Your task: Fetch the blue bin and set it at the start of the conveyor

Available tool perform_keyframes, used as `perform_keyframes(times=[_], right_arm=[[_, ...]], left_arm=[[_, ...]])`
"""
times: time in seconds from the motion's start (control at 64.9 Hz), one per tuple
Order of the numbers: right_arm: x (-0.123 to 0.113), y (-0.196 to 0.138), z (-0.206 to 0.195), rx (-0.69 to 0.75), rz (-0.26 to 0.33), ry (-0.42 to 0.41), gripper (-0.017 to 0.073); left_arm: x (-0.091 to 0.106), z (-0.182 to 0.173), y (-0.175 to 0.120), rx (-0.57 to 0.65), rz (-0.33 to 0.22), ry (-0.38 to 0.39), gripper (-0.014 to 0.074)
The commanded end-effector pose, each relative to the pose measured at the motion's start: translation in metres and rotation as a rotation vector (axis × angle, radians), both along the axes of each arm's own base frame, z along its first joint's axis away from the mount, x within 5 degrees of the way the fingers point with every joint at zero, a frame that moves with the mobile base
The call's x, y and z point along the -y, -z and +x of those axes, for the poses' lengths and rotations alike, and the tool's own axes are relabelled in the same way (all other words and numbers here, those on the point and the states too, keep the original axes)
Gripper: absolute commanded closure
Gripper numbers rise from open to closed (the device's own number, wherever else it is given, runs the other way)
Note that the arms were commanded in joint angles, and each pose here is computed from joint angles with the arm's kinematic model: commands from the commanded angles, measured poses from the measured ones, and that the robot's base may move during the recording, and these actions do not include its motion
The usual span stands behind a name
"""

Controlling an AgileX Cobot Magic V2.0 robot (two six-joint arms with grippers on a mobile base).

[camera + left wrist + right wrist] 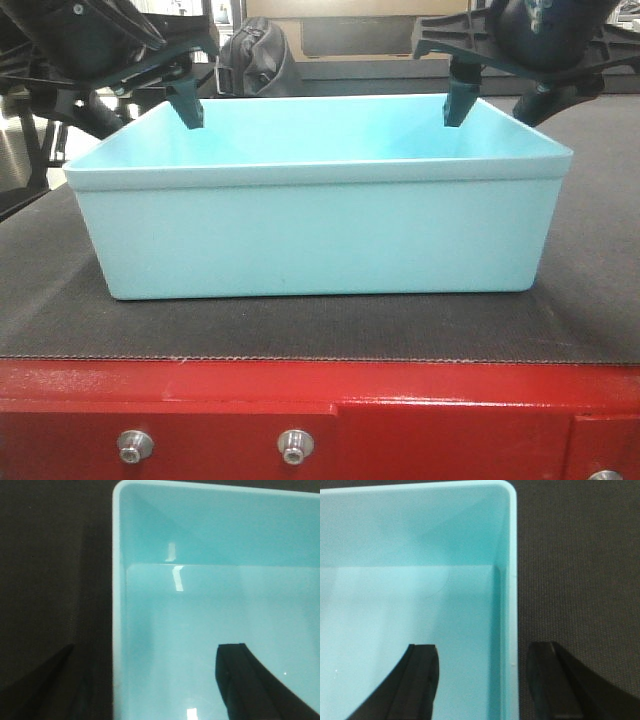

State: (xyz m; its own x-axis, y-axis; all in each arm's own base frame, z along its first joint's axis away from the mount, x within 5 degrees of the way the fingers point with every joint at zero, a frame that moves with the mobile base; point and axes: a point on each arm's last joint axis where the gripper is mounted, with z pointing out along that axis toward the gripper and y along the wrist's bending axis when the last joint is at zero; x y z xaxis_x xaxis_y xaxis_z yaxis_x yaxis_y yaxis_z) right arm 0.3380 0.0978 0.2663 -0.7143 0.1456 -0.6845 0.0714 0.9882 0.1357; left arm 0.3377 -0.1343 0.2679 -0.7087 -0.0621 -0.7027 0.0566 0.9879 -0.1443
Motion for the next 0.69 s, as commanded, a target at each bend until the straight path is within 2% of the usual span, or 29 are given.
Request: perform_keyframes(times=[0.0,0.154,0.231,0.293,0.385,0.477,0.554,0.678], right_arm=[[0.004,-0.005,0.001,0.02,-0.002,0.005,0.0272],[0.007,-0.019,-0.007,0.046,0.002,0.012,0.0272],[0.009,-0.031,-0.013,0.077,0.008,0.013,0.0272],[0.011,-0.043,-0.019,0.112,0.006,0.009,0.0288],[0.015,-0.058,-0.028,0.151,0.015,0.011,0.0388],[0.015,-0.072,-0.038,0.186,0.003,-0.012,0.0571],[0.017,-0.078,-0.045,0.206,-0.005,-0.026,0.0729],[0.019,-0.078,-0.058,0.251,-0.002,-0.064,0.0722]], left_arm=[[-0.003,0.001,-0.006,0.015,0.008,-0.005,0.0193],[-0.003,-0.004,-0.014,0.022,0.005,-0.005,0.0209],[-0.003,-0.01,-0.025,0.047,-0.006,-0.001,0.0272],[-0.006,-0.016,-0.038,0.077,-0.021,-0.004,0.0365],[-0.011,-0.027,-0.056,0.117,-0.038,-0.009,0.0522],[-0.015,-0.038,-0.072,0.149,-0.084,-0.017,0.0707],[-0.018,-0.047,-0.078,0.166,-0.103,-0.017,0.0705],[-0.021,-0.059,-0.078,0.226,-0.139,0.013,0.0705]])
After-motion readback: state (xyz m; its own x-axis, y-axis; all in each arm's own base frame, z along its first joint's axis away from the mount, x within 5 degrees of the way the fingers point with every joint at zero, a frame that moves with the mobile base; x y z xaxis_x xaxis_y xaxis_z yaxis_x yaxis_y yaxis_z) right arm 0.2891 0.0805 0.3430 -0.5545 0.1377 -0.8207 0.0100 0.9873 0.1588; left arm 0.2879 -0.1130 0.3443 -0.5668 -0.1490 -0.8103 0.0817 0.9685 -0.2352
